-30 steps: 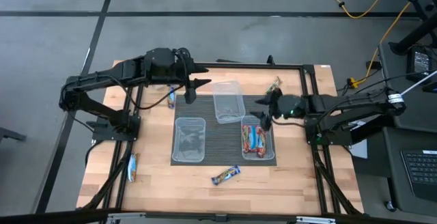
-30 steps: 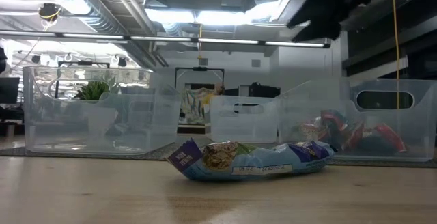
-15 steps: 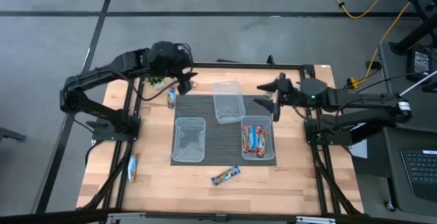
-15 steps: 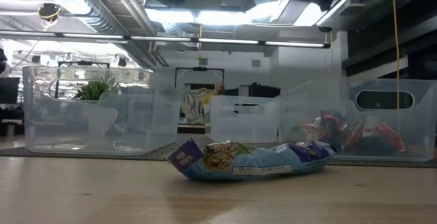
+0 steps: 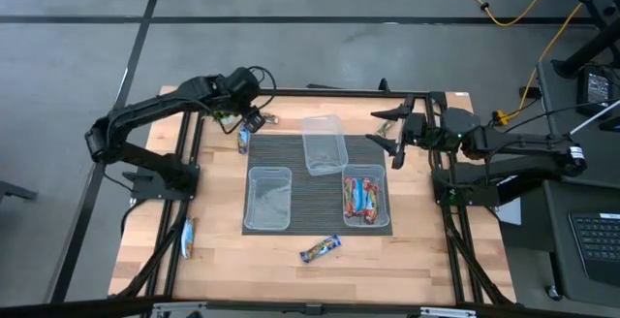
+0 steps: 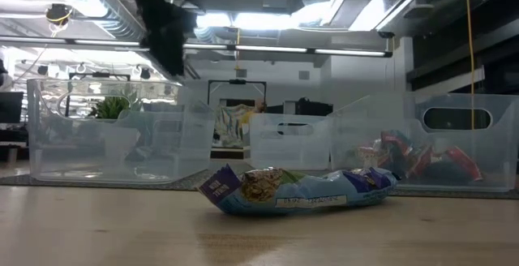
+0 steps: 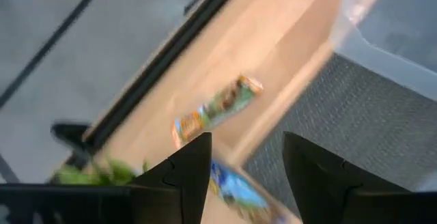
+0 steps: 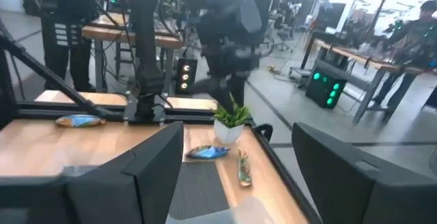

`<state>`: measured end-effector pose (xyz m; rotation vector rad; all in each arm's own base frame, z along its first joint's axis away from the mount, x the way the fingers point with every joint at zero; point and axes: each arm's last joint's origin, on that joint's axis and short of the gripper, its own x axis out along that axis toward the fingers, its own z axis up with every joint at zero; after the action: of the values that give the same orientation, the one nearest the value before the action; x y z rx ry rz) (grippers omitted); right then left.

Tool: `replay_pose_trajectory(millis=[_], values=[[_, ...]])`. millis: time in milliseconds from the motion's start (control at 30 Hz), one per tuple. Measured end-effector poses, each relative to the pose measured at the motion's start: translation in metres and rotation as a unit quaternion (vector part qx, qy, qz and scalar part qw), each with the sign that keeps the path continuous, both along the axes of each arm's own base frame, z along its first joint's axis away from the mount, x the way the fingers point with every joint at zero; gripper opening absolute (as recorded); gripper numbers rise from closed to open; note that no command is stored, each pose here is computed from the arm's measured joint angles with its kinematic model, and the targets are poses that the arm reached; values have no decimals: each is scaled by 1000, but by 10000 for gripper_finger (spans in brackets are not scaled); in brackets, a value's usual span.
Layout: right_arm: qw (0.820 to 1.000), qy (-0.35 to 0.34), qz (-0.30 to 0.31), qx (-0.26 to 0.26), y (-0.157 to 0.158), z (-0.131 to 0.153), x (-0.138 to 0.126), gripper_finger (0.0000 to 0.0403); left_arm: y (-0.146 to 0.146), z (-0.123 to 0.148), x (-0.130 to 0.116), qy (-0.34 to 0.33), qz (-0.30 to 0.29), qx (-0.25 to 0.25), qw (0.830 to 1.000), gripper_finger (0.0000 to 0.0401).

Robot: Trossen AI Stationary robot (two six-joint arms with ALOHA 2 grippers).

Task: Pick and place Granola Bars by type
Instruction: Put the yellow granola bar into the top transparent bin

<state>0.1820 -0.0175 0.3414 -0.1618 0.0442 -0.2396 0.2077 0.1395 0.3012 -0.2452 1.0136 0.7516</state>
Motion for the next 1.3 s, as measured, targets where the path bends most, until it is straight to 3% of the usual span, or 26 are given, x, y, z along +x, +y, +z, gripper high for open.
replay_pose_trajectory(millis=[167, 333, 533, 700, 1033, 1300], values=[[1000, -17, 1, -15, -6, 4, -1, 275, 24, -22, 9, 27, -56, -14, 998, 171], [1000, -24, 17, 6, -11, 4, -1, 275, 53, -54, 12, 98, -88, -48, 990, 176], [999, -33, 19, 34, -12, 5, -3, 275, 83, -68, 17, 164, -149, -64, 973, 216], [999, -27, 19, 39, -12, 5, -5, 275, 104, -71, 26, 194, -217, -46, 956, 256], [998, -8, 17, 52, -11, 1, -8, 275, 116, -99, 36, 244, -293, -85, 921, 274], [998, 3, 16, 52, -11, -1, -8, 275, 120, -119, 40, 255, -297, -111, 913, 272]])
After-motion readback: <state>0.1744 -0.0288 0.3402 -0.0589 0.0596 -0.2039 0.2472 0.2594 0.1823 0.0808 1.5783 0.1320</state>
